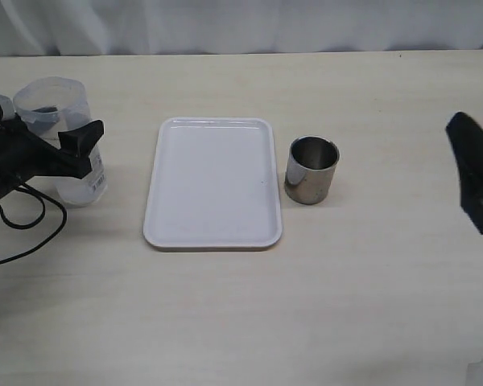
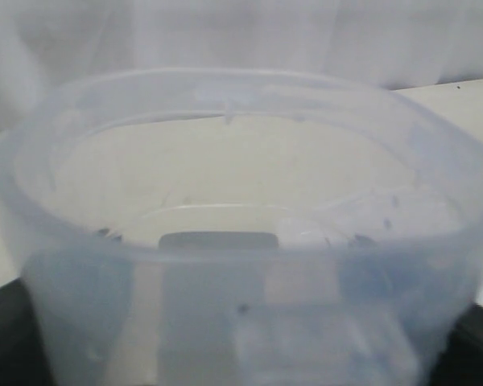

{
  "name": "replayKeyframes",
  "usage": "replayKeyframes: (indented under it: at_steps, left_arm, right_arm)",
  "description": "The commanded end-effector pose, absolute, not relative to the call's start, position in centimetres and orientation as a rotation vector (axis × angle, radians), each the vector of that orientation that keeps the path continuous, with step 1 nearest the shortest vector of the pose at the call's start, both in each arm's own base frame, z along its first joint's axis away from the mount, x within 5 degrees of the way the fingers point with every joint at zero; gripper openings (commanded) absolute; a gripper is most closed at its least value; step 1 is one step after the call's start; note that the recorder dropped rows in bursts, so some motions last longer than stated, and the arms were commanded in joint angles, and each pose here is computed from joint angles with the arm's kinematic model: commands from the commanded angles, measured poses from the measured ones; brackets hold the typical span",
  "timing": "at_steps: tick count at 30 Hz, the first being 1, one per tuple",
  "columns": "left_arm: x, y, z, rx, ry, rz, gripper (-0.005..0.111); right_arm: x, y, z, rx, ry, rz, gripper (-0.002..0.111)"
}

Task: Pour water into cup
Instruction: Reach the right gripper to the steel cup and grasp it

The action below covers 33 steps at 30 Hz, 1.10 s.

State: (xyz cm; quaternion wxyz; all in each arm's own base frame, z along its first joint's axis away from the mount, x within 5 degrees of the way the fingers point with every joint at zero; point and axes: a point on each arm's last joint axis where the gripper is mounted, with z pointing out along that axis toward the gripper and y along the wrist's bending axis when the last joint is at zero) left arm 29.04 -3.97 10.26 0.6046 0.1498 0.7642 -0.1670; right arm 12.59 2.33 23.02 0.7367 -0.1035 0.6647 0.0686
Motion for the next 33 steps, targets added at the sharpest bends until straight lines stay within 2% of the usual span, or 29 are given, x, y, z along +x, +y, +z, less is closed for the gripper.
replayKeyframes:
  at_steps: [1,16,33]
  left_arm:
    - [29.1,-4.0,10.3,0.343,1.766,-0.398,0.0]
    - [29.1,-4.1,10.3,0.349,1.762,-0.406,0.0]
    - [29.0,-4.2,10.3,0.355,1.761,-0.409,0.0]
  right_arm:
    - [14.9,3.5,22.0,-0.358,1.496,0.221,0.097]
    - [22.4,5.8,15.8,-0.68,1.673,0.394,0.097]
    - [26.6,5.9,11.7,-0.678,1.781,0.429,0.097]
